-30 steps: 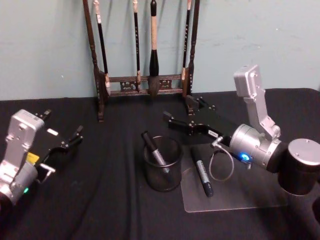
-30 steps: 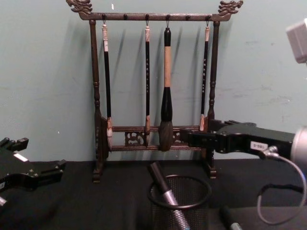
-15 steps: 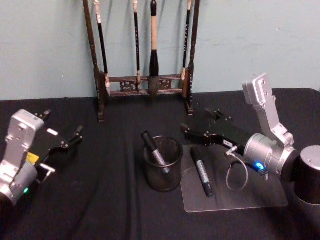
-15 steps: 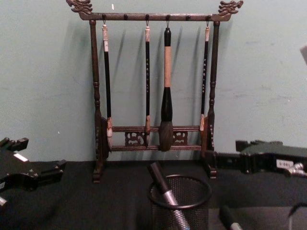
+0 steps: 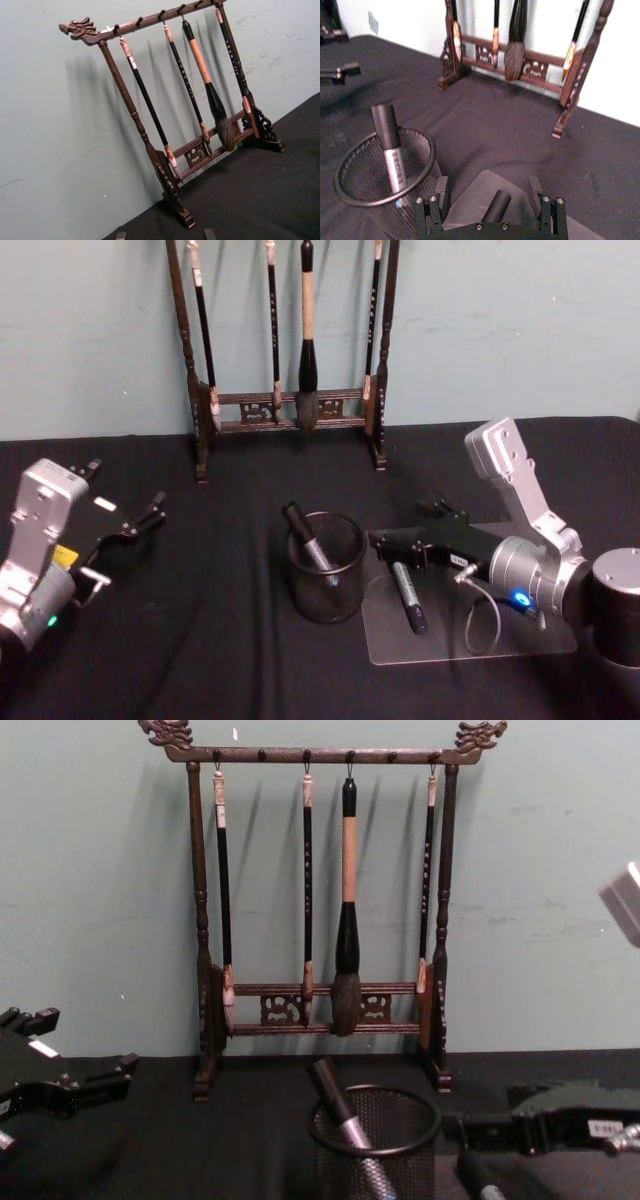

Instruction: Pick up the water-based marker from the table and place it into the pen holder.

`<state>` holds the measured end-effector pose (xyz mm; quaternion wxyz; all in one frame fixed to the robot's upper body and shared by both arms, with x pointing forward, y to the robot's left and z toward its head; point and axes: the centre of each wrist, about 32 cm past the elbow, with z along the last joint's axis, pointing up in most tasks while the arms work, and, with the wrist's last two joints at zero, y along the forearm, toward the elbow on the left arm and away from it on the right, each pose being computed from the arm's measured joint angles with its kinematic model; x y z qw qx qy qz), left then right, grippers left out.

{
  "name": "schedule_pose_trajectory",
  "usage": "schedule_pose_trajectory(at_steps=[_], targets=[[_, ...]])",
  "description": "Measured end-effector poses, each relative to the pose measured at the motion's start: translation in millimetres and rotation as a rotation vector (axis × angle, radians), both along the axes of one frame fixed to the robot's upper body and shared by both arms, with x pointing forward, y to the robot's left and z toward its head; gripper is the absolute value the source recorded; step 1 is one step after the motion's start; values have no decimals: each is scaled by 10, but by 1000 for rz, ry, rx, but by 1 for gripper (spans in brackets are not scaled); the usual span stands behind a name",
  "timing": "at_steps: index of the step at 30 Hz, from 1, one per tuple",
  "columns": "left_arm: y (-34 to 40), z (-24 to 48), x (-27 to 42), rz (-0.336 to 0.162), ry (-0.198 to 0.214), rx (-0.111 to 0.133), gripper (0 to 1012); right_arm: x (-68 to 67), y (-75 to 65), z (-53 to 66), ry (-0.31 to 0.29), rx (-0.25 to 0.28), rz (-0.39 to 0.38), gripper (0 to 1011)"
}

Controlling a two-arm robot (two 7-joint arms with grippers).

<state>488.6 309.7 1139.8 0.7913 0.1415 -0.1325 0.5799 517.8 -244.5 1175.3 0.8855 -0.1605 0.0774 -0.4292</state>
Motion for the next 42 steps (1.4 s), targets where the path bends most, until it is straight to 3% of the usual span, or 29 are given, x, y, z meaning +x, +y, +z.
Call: schedule_pose_trajectory(at_steps=[19, 42], targets=[[0, 0, 0, 0, 0, 0, 1001, 22, 93, -172, 100, -86, -34, 1002], [0, 0, 0, 0, 0, 0, 1001, 71, 119, -268, 132, -92, -35, 1002]])
